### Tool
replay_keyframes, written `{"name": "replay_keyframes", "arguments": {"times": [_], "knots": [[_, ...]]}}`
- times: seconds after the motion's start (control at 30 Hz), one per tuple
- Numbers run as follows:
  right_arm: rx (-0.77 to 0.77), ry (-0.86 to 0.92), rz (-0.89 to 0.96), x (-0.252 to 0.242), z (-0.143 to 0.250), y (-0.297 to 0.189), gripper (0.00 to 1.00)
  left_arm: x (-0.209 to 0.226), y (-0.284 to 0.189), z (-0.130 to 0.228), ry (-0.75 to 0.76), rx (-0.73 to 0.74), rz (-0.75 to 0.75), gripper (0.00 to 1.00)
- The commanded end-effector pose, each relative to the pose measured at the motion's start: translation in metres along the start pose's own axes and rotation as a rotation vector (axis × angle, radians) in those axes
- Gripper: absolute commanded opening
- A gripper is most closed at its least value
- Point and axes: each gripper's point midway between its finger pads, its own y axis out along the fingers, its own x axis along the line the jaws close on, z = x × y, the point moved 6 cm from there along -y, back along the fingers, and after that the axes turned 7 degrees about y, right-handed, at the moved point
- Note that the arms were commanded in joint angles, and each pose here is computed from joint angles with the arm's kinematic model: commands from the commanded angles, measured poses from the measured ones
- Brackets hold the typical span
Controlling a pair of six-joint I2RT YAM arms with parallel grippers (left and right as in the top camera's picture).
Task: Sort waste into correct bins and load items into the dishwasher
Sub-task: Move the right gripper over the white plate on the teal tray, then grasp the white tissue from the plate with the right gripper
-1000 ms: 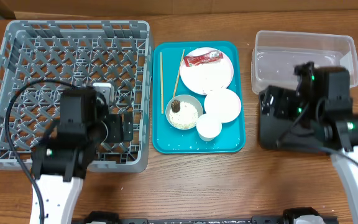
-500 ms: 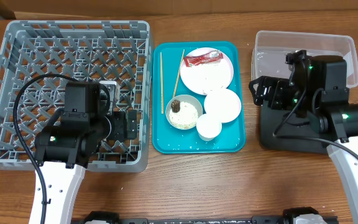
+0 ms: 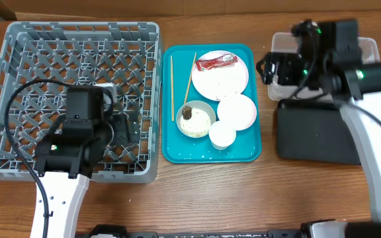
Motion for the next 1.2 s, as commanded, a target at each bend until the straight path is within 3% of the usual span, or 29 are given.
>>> {"name": "replay_keyframes", "arguments": {"times": [0.0,0.2,0.5,0.87,1.17], "knots": [[-0.010,-0.090,0.061,0.010,-0.020,0.014,1.00,0.016,-0.006,-0.008,-0.110,-0.036,-0.068,1.00],[0.004,-0.142,0.099,0.022,-0.029,0.068,1.00,0.020,-0.006,-0.007,-0.127,-0.034,-0.079,1.00],[0.075,-0.169,0.107,0.033,-0.015,0.132,0.92,0.020,-0.006,-0.008,-0.127,-0.034,-0.079,1.00],[0.077,0.008,0.189,0.015,-0.009,0.188,0.84,0.020,-0.006,-0.008,-0.127,-0.034,-0.079,1.00],[0.097,0.014,0.198,0.004,0.001,0.224,0.83,0.019,-0.006,-0.007,-0.127,-0.033,-0.071,1.00]]}}
